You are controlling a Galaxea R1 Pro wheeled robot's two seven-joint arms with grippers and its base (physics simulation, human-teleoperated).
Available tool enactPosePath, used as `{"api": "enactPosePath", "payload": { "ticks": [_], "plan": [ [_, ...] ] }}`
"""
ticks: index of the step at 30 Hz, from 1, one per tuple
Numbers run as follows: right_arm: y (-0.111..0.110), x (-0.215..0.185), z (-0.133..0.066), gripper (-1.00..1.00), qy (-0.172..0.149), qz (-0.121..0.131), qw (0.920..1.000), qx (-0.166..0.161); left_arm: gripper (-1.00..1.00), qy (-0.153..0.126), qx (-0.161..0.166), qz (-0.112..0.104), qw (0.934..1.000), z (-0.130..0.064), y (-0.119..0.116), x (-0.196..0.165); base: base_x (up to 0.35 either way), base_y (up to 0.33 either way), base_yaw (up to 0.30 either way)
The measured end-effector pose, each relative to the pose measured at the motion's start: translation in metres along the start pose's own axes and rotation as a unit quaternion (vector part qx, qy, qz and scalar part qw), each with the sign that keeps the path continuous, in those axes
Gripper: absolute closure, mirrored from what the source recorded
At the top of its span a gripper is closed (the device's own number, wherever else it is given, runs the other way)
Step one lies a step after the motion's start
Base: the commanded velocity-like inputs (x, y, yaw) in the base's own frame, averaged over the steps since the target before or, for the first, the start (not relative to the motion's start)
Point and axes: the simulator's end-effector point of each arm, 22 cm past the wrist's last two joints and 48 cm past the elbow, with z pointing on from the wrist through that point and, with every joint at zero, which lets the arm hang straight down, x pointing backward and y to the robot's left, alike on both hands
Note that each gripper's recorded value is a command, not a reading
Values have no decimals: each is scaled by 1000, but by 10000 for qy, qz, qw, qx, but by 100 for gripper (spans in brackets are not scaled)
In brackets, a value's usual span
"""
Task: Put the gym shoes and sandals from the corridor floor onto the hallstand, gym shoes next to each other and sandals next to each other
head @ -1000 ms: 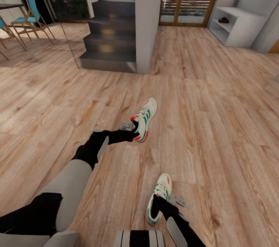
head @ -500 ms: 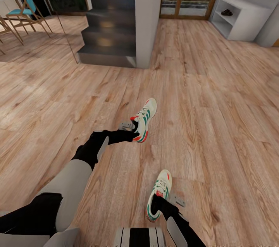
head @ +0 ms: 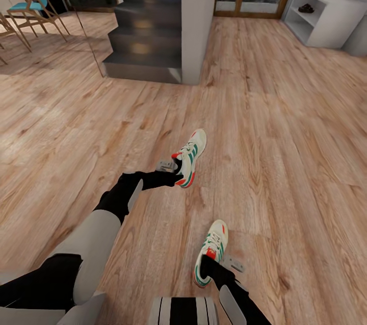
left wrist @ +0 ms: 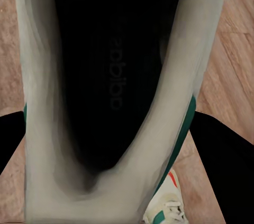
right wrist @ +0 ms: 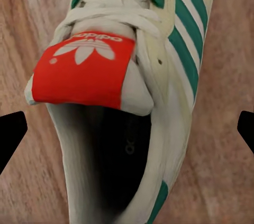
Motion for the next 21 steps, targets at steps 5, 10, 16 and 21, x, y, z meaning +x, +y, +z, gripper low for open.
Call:
{"api": "enactPosePath", "payload": {
  "ticks": [5,10,16,21],
  "plan": [
    [-6,9,5,-100,97,10,9999,57,100,91,0,-71,9999,8,7,14,0,0,48],
    [-7,11,6,-100,117,11,9999,68,100,102,5,-96,9999,9,8,16,0,0,12],
    [-7,11,6,-100,110,14,9999,67,100,102,5,-97,9999,9,8,16,0,0,3],
    [-8,11,6,-100,114,17,9999,71,100,103,5,-97,9999,9,8,16,0,0,0]
  ]
}}
